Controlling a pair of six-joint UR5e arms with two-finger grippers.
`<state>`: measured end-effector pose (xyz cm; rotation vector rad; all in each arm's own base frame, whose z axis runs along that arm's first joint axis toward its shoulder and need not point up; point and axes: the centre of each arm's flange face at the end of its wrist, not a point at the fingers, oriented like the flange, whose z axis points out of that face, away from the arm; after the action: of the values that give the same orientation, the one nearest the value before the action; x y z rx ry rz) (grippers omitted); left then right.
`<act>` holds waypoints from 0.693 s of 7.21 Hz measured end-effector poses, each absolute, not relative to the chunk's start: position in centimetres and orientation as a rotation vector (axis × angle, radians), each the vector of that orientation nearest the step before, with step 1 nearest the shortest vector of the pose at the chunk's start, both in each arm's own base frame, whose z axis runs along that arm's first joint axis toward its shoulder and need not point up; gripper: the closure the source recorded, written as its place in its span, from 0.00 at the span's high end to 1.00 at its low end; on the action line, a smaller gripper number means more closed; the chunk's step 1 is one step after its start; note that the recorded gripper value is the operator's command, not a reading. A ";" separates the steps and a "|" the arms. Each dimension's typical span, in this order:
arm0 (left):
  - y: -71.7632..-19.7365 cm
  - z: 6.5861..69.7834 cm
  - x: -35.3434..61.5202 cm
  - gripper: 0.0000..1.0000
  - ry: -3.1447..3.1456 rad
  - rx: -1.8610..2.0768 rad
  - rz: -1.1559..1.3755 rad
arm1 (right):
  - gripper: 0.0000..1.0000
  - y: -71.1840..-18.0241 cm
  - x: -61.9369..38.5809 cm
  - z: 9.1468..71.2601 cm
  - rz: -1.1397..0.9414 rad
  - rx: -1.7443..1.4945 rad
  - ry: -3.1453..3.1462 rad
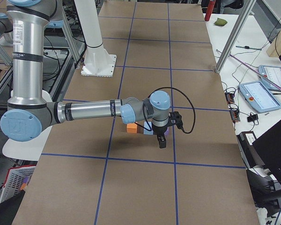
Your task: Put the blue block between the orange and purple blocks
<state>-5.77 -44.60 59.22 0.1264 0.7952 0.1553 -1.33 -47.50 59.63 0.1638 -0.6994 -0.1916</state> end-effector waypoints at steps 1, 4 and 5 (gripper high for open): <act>-44.6 59.3 -5.8 1.00 0.795 0.125 0.155 | 1.00 -47.4 -1.4 59.7 -0.191 0.159 -0.709; -44.4 60.4 -5.8 1.00 0.795 0.103 0.144 | 1.00 -47.0 -1.5 60.1 -0.187 0.141 -0.742; -44.3 61.4 -5.8 1.00 0.796 0.085 0.136 | 1.00 -47.0 -1.5 60.1 -0.186 0.139 -0.747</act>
<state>-5.80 -44.28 61.38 0.0847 0.7961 0.1364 -1.54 -47.00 60.14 0.1391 -0.7475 -0.1861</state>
